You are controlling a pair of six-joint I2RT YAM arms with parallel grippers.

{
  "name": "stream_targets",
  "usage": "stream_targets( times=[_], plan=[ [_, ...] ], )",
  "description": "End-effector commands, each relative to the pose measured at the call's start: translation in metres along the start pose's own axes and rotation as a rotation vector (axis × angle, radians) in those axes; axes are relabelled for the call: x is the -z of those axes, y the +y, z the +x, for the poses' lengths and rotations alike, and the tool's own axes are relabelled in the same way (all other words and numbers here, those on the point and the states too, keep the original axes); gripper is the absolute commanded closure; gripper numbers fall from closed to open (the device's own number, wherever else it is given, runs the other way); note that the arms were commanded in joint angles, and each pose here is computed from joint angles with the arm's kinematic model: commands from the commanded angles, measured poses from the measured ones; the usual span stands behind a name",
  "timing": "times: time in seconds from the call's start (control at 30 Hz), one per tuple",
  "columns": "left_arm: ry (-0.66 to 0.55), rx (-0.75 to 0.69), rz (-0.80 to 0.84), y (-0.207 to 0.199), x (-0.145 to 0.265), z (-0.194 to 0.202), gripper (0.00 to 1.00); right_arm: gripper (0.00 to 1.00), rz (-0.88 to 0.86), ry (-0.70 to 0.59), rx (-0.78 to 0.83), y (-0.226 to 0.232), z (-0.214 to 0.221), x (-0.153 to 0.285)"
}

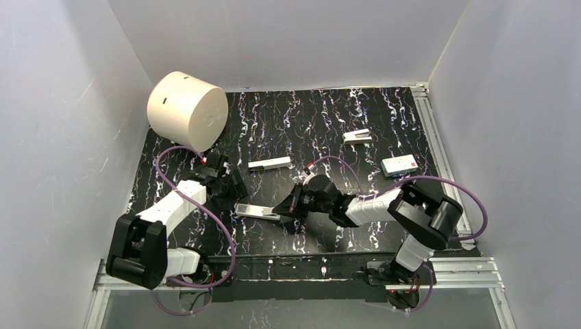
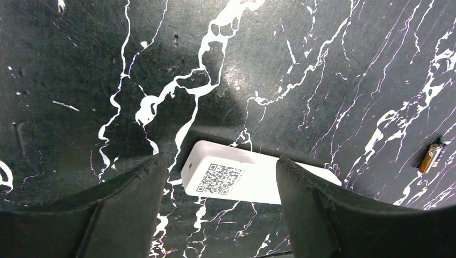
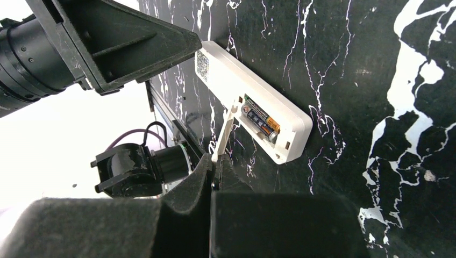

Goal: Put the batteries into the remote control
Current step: Load the battery cover into the remote control.

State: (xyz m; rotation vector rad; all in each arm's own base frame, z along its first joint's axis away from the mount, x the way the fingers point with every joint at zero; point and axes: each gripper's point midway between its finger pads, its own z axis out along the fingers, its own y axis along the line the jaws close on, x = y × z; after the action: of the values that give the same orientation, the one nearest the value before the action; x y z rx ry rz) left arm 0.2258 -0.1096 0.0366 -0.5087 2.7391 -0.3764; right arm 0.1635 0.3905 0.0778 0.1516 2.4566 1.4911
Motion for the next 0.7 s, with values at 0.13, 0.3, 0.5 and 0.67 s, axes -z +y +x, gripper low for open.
stream_targets(
  times=[0.13, 0.3, 0.5, 0.67],
  plan=[
    [0.017, 0.009, -0.009, 0.004, -0.002, 0.004, 0.28, 0.99, -0.043, -0.031, -0.054, 0.006, -0.006, -0.004],
    [0.019, 0.008, -0.011, 0.005, -0.003, 0.005, 0.28, 0.99, -0.028, -0.033, -0.077, -0.003, -0.005, -0.005],
    [0.026, 0.007, -0.014, 0.006, -0.004, 0.006, 0.28, 0.99, -0.017, -0.033, -0.079, -0.007, -0.005, -0.009],
    [0.026, 0.002, -0.015, 0.006, -0.003, 0.006, 0.28, 0.99, 0.004, -0.034, -0.085, -0.016, -0.003, -0.01]
  ],
)
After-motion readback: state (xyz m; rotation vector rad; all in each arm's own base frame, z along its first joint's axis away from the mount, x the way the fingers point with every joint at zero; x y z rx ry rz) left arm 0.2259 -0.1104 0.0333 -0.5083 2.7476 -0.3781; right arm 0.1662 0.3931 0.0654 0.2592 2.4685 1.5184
